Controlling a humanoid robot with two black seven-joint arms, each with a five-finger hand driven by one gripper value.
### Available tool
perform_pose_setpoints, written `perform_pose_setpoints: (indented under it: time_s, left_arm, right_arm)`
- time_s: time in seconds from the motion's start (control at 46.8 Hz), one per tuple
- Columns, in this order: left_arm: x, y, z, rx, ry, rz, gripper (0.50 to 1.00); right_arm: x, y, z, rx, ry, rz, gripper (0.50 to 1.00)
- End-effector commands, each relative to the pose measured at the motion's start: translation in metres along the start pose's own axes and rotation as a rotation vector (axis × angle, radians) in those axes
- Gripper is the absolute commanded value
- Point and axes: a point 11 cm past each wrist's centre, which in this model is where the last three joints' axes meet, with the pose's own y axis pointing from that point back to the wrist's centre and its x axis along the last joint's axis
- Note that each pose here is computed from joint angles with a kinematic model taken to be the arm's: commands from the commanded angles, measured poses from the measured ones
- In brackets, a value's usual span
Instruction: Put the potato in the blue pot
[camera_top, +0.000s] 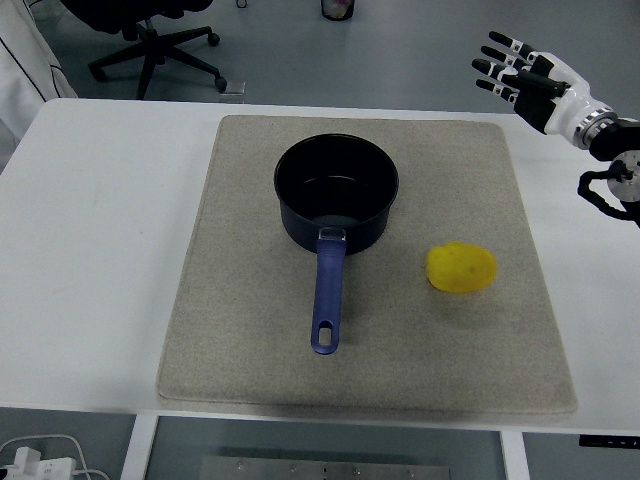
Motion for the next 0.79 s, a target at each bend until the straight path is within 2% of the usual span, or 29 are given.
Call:
perform_pose_setpoints:
  time_s: [0.0, 0.128, 0.363, 0.556, 0.769]
  left_arm:
    - [0.0, 0.0, 0.0, 0.0, 0.0, 0.0, 0.996]
    - [0.0, 0.0, 0.0, 0.0, 0.0, 0.0, 0.996]
    - [0.0, 0.0, 0.0, 0.0, -0.001, 0.0, 0.996]
    - [0.0, 0.0, 0.0, 0.0, 0.0, 0.0, 0.996]
    - [0.0, 0.0, 0.0, 0.0, 0.0, 0.0, 0.996]
  right_arm:
    - [-0.002, -0.001, -0.003, -0.002, 0.023, -0.01, 0.93]
    - [-0.007, -0.003, -0.01, 0.004, 0.044, -0.032, 0.93]
    - [-0.019, -0.008, -0.014, 0.0, 0.094, -0.065, 0.93]
    - [-0.037, -0.009, -0.012, -0.016, 0.171, -0.127, 0.93]
    - [-0.05, -0.006, -0.009, -0.033, 0.253, -0.194, 0.928]
